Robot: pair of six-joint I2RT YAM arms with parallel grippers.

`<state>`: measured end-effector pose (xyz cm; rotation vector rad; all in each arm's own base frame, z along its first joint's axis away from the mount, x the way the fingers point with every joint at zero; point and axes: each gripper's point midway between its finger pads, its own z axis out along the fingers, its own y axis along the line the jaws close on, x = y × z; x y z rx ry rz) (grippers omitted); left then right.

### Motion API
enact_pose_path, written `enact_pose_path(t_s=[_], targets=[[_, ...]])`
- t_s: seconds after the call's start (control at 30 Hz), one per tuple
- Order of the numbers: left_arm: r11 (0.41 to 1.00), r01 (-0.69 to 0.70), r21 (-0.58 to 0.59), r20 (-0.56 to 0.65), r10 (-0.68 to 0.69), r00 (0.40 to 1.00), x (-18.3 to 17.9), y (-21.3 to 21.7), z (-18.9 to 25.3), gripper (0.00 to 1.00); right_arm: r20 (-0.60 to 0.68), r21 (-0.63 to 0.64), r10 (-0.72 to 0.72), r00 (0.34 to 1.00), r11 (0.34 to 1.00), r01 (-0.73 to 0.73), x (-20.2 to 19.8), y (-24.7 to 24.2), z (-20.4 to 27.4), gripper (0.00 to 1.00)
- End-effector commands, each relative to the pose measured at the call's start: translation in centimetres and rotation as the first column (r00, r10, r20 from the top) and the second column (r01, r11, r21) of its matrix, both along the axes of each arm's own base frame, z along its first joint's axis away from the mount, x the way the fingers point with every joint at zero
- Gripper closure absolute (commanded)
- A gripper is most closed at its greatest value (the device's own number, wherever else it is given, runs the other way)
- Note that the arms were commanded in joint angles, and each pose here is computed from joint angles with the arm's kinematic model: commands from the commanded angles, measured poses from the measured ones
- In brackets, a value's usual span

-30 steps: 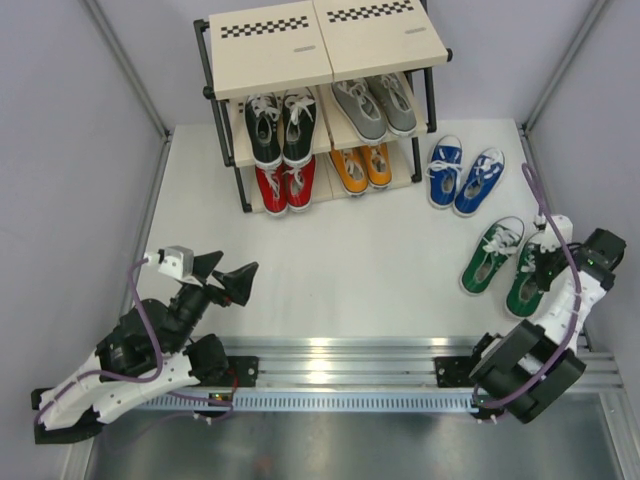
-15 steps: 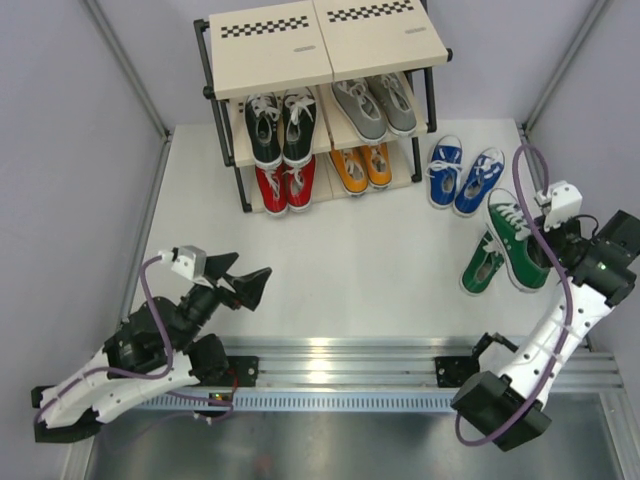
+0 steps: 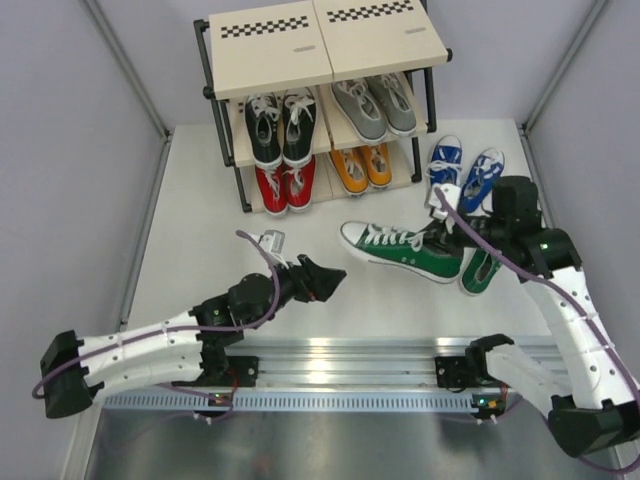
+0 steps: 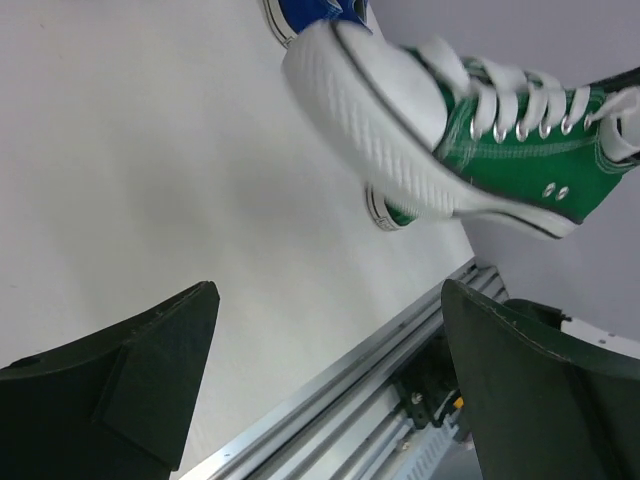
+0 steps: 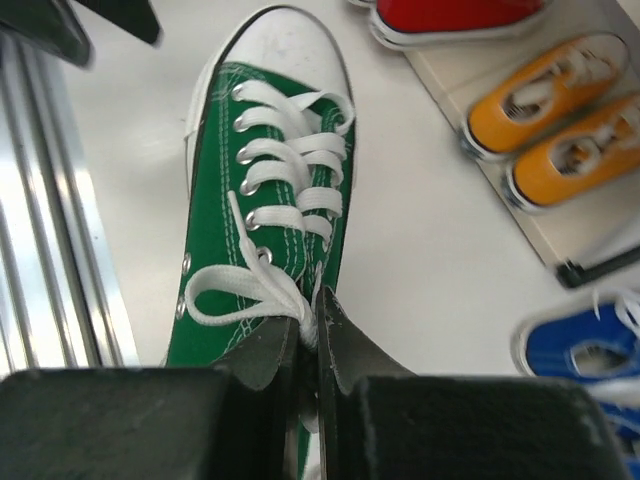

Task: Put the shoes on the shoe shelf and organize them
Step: Pick up the shoe.

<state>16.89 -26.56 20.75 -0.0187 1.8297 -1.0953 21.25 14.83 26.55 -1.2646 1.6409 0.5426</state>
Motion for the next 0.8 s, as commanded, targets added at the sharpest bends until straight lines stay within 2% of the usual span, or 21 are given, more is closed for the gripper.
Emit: enact_pose_path(t_s=[0.0,0.07,0.3,0.57,0.7,0.77], targets=[[0.935,0.013,-0.355,-0.076,-0.042,0.996,0.2,-3.4,5.9,0.02,0.134,0.059,0.11,0.985,0.991,-0.119,1.0,4.2,3.2,1.0],[0.911,0.03,-0.411,-0.065,-0.062,0.996,0.2,-4.1,7.0,0.02,0.124,0.061,0.167,0.978,0.983,-0.176,0.3,5.8,3.0,1.0],[0.908,-0.08,-0.412,-0.123,0.032,0.992,1.8,-3.5,5.4,0.02,0.104,0.105,0.278,0.955,0.952,-0.288,-1.3,8.4,2.4,1.0],[0.821,-0.177,-0.543,-0.137,0.121,0.983,2.9,-1.2,5.7,0.03,0.084,0.103,0.331,0.94,0.935,-0.339,-2.5,8.6,1.3,1.0],[0.82,-0.163,-0.548,-0.133,0.107,0.985,2.9,-1.6,6.0,0.1,0.055,0.099,0.334,0.941,0.936,-0.338,-2.4,8.7,0.7,1.0],[0.815,-0.159,-0.557,-0.128,0.105,0.986,2.8,-1.5,6.1,0.24,0.05,0.09,0.326,0.944,0.94,-0.329,-2.2,8.6,0.5,1.0]])
